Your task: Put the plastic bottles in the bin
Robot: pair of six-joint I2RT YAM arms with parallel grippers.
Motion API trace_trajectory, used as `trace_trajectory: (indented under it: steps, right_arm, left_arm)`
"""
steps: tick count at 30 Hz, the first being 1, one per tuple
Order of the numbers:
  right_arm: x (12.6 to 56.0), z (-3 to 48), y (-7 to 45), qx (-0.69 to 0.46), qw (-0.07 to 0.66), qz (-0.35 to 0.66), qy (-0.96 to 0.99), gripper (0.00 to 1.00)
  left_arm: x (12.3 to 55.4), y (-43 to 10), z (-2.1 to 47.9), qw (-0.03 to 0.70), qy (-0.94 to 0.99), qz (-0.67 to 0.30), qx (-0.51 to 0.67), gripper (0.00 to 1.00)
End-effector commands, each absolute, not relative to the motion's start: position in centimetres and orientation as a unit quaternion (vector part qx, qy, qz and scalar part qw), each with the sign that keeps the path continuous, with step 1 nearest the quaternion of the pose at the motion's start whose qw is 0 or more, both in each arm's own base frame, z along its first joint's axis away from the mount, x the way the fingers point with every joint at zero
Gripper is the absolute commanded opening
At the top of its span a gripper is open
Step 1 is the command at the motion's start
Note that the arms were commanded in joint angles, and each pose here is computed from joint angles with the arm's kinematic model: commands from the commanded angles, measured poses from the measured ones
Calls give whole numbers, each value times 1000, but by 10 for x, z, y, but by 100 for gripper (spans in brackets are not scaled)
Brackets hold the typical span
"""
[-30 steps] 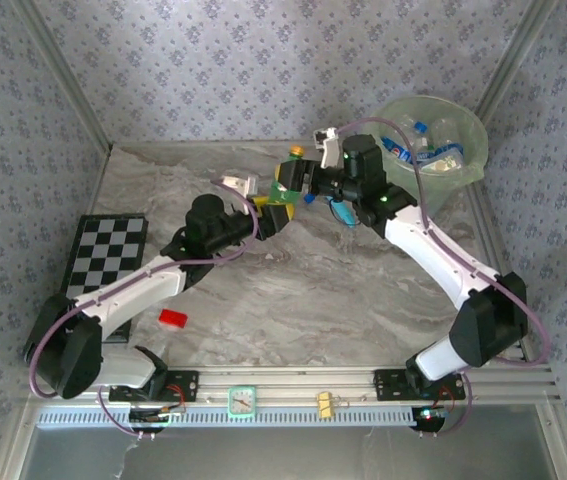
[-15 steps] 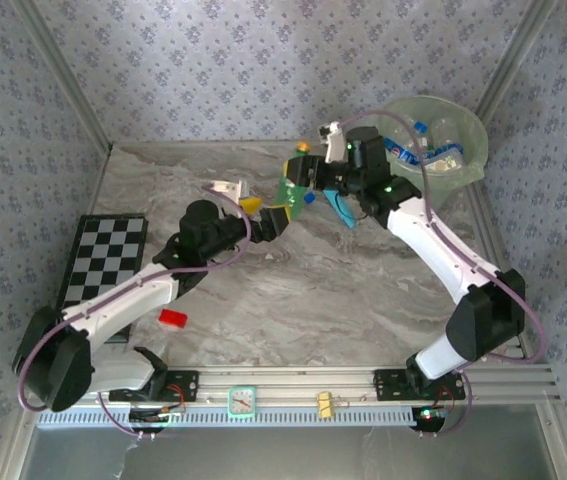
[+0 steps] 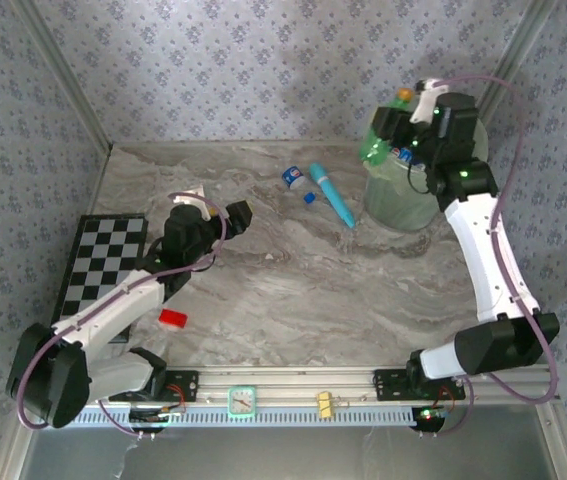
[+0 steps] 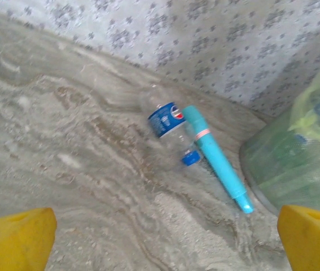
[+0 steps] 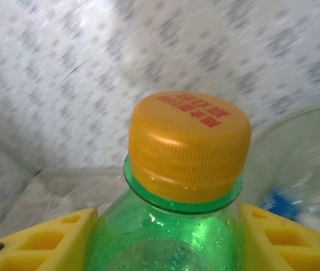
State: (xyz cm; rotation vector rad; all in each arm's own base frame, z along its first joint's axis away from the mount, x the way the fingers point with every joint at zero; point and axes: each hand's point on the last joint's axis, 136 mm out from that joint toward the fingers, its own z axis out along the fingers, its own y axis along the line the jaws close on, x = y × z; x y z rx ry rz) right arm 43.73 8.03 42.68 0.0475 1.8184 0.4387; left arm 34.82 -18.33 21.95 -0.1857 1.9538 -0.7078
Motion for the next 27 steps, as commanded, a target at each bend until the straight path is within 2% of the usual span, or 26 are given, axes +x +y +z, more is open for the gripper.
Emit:
trace_trajectory:
  steps: [1, 9, 15, 21, 24, 27]
  right_arm:
    - [453, 454, 40, 64, 642, 147, 749, 55]
    - [506, 441, -7, 146, 654, 153, 727, 55]
    - [551, 404, -7, 172, 604, 217, 747, 54]
    - [567, 373, -4, 191, 565, 252, 762, 56]
    - [567, 363, -7, 201, 554, 258, 766, 61]
    - [563, 356, -21, 230, 546, 249, 766, 73]
  left_arm:
    - [346, -180, 204, 481, 819, -294, -103, 100]
    - [344, -182, 195, 467, 826, -296, -106, 100]
    - [344, -183, 192, 461, 830, -295, -104, 100]
    - [341, -181, 188, 456, 834, -291, -106, 100]
    - [341, -181, 187, 456, 835, -288, -106, 100]
    - [342, -178, 187, 458, 835, -283, -110, 100]
